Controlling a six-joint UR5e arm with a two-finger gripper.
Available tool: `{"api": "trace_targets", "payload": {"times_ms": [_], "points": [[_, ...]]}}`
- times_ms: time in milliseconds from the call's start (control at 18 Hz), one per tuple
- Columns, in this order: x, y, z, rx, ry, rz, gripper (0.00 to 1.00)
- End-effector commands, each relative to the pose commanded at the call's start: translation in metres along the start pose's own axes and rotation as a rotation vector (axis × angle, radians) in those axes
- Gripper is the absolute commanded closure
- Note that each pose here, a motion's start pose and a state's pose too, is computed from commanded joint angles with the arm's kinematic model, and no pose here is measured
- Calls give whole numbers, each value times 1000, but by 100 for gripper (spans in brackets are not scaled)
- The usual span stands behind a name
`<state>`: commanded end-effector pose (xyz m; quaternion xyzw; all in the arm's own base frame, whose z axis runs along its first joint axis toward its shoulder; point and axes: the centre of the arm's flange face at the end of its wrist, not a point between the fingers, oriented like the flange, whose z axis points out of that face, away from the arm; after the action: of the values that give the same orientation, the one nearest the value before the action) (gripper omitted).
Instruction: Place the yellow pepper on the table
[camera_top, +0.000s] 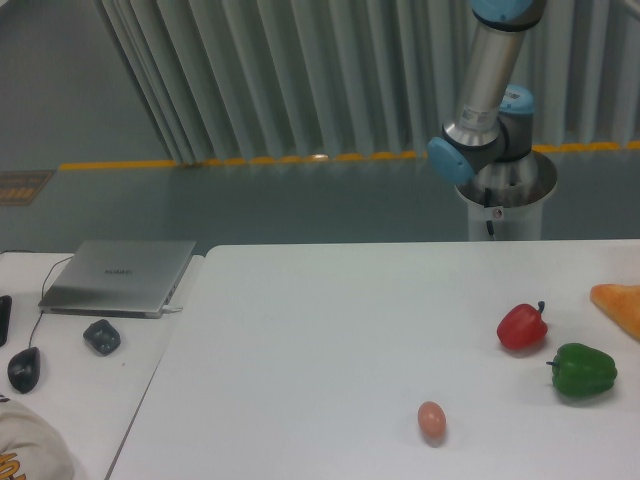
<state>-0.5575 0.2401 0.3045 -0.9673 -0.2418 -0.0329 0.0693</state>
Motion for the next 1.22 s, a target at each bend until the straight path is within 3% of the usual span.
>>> {"api": "trace_targets", "payload": {"times_ms": [667,1222], "points": [[0,-1,19,-24,23,4,0],[-5,-1,10,-16,11,3,0]]}}
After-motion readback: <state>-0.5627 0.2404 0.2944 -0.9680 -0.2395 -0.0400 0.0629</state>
